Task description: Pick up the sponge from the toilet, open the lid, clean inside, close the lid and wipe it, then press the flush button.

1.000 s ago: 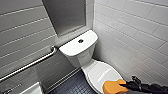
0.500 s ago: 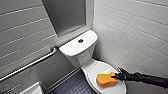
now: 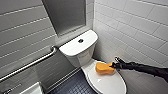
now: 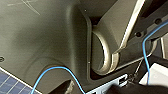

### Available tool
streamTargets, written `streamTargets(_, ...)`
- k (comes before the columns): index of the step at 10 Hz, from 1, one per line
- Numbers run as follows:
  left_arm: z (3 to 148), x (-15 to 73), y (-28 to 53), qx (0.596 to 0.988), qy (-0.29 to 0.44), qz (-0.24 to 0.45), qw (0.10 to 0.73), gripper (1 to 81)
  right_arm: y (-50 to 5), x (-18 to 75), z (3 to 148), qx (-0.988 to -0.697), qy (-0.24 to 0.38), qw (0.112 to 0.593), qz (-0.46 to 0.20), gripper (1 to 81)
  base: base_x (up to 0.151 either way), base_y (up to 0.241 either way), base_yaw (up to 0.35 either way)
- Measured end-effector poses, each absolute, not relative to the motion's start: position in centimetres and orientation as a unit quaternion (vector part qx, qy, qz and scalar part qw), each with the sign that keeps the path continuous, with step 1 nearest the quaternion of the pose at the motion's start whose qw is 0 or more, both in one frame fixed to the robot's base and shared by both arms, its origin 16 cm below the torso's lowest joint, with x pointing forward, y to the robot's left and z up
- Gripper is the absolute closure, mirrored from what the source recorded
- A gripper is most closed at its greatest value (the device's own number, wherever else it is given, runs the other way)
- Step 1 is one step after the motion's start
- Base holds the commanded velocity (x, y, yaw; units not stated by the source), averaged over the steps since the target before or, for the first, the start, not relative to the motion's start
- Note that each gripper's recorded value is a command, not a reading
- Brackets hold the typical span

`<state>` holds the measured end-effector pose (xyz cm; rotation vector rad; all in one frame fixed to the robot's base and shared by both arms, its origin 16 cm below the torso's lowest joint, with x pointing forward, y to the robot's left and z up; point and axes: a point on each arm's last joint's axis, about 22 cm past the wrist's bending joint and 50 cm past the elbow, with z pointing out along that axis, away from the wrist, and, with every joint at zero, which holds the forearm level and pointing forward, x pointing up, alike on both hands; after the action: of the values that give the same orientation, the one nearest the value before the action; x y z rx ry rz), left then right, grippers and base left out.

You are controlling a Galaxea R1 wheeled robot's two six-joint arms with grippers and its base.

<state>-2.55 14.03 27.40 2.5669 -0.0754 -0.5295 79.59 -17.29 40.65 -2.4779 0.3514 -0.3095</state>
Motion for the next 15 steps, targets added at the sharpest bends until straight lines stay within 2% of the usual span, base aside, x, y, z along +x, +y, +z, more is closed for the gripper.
streamTargets(4,27.9,-3.8,14.2,0.945,-0.026,-0.203,0.255,1.0,-20.9,77.9,35.2,-0.939,0.21,0.255,-0.098,81.1,0.0,0.0,0.0)
streamTargets(7,27.9,-3.8,13.9,0.944,-0.026,-0.204,0.257,1.0,-23.3,76.5,32.5,-0.922,0.276,0.248,-0.112,81.1,0.0,0.0,0.0)
streamTargets(11,28.0,-3.7,12.9,0.943,-0.031,-0.201,0.264,1.0,-24.1,73.5,32.4,-0.915,0.283,0.269,-0.105,81.1,0.0,0.0,0.0)
streamTargets(15,28.0,-3.7,12.8,0.943,-0.032,-0.2,0.264,1.0,-30.4,65.4,31.6,-0.915,0.301,0.258,-0.078,81.1,0.0,0.0,0.0)
